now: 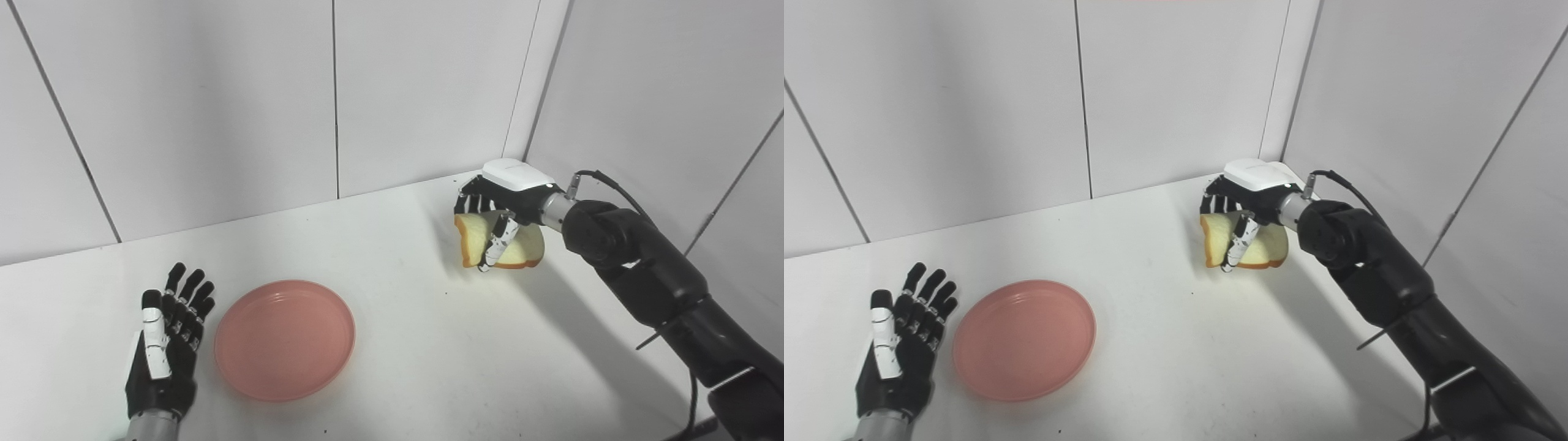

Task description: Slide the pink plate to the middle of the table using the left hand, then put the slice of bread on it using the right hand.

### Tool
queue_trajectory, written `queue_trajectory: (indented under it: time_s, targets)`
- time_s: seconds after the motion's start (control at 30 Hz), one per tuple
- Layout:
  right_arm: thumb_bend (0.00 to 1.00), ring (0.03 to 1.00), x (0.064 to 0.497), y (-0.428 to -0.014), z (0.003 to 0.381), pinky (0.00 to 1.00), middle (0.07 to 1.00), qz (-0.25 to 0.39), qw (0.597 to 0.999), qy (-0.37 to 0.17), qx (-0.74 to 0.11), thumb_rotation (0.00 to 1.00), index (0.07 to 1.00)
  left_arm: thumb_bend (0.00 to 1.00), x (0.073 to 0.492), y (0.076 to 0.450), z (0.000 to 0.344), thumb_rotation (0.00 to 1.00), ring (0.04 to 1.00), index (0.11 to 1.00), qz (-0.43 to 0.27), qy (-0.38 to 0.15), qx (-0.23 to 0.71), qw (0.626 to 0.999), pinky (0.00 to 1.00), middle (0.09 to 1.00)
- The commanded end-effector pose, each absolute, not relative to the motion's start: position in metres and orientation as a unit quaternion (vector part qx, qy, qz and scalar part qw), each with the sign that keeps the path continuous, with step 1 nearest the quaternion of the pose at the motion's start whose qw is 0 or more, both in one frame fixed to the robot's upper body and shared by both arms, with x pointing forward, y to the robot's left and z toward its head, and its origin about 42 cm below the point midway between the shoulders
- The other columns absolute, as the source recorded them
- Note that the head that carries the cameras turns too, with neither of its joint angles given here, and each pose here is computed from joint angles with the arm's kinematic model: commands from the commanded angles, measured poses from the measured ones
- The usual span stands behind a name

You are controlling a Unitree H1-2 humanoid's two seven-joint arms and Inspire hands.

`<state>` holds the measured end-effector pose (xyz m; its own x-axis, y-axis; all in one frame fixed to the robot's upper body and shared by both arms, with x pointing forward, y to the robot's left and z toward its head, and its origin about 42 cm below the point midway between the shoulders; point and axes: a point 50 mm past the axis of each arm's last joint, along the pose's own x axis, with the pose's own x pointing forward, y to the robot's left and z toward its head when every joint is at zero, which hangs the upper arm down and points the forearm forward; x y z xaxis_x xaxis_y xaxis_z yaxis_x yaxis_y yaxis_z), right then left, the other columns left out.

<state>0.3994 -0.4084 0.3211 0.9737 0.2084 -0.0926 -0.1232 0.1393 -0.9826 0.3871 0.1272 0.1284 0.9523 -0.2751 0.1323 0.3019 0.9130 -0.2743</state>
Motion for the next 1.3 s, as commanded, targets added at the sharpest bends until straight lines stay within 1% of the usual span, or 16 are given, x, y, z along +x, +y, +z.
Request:
queue_trajectory:
  time_s: [0.0,0.1,0.23,0.4,0.57,0.63,0.73,0.97,1.03,1.27]
  targets:
    - [0.53,0.42,0.404,-0.401,0.358,0.35,0.464,0.082,0.755,-0.081,-0.646,0.0,0.499,0.73,0.391,0.122,0.147,1.0,0.919,0.94,-0.151,-0.076,-0.143,0.975,0.95,0.935]
    - [0.53,0.411,0.406,-0.387,0.364,0.34,0.467,0.093,0.756,-0.108,-0.639,0.0,0.495,0.73,0.39,0.12,0.149,1.0,0.916,0.939,-0.149,-0.074,-0.143,0.976,0.95,0.935]
    - [0.53,0.422,0.412,-0.369,0.366,0.36,0.471,0.116,0.76,-0.138,-0.624,0.0,0.494,0.73,0.389,0.117,0.149,1.0,0.915,0.937,-0.15,-0.072,-0.143,0.976,0.95,0.932]
    - [0.52,0.44,0.417,-0.336,0.364,0.38,0.475,0.14,0.76,-0.173,-0.611,0.0,0.496,0.72,0.388,0.116,0.151,1.0,0.914,0.937,-0.15,-0.071,-0.14,0.976,0.94,0.929]
    - [0.52,0.405,0.427,-0.304,0.361,0.35,0.45,0.164,0.756,-0.205,-0.6,0.0,0.503,0.73,0.387,0.113,0.154,0.99,0.914,0.929,-0.145,-0.069,-0.144,0.977,0.95,0.923]
    - [0.52,0.415,0.43,-0.292,0.359,0.36,0.462,0.177,0.757,-0.218,-0.591,0.0,0.499,0.74,0.388,0.111,0.155,0.99,0.918,0.931,-0.143,-0.069,-0.145,0.977,0.95,0.926]
    - [0.53,0.393,0.433,-0.274,0.355,0.33,0.457,0.195,0.757,-0.237,-0.577,0.0,0.498,0.73,0.389,0.109,0.155,0.99,0.921,0.933,-0.139,-0.073,-0.147,0.977,0.96,0.931]
    - [0.52,0.374,0.437,-0.246,0.347,0.32,0.451,0.22,0.76,-0.258,-0.554,0.0,0.497,0.75,0.39,0.101,0.153,0.98,0.92,0.924,-0.135,-0.069,-0.15,0.977,0.96,0.928]
    - [0.52,0.398,0.437,-0.239,0.345,0.33,0.472,0.231,0.76,-0.263,-0.547,0.0,0.513,0.74,0.39,0.097,0.152,0.98,0.927,0.923,-0.137,-0.066,-0.152,0.977,0.97,0.932]
    - [0.51,0.407,0.438,-0.214,0.338,0.34,0.488,0.266,0.756,-0.274,-0.531,0.0,0.523,0.72,0.39,0.086,0.15,1.0,0.944,0.936,-0.139,-0.067,-0.15,0.977,0.98,0.944]
